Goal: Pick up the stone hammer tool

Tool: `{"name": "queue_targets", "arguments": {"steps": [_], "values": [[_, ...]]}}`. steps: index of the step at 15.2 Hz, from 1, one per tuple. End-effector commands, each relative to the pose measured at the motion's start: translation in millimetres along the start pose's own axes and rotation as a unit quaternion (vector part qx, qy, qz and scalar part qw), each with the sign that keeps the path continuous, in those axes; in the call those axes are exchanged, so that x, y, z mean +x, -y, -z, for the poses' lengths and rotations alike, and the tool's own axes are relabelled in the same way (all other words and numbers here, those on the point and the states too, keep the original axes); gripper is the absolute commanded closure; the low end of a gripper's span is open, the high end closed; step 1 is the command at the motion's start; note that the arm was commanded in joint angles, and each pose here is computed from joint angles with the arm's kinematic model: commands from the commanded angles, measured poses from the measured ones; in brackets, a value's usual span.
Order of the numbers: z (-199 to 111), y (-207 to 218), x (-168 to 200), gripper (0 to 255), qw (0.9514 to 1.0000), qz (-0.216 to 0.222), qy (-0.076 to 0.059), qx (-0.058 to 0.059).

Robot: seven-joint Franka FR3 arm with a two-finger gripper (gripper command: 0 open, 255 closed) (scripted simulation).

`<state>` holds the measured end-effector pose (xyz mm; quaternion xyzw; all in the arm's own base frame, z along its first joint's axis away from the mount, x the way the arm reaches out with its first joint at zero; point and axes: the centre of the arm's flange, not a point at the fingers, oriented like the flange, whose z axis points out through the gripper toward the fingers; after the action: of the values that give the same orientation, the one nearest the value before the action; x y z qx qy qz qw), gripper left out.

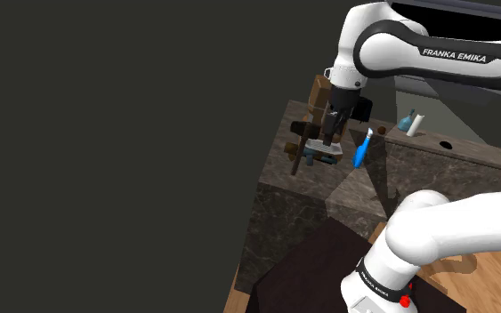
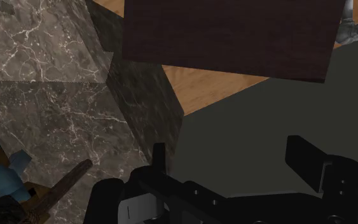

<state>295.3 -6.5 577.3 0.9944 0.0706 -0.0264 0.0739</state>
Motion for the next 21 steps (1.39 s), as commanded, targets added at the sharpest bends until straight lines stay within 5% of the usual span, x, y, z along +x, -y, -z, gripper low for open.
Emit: {"name": "queue_targets", "arguments": {"steps": [1, 11, 21], "values": [[0, 0, 0, 0, 1.0, 0.0, 0.0, 0.0], [-33, -119, 59, 0, 0.9972, 0.07, -0.011, 0.024], [-71, -227, 135, 0, 0.9887, 0.14, -0.021, 0.048]]}}
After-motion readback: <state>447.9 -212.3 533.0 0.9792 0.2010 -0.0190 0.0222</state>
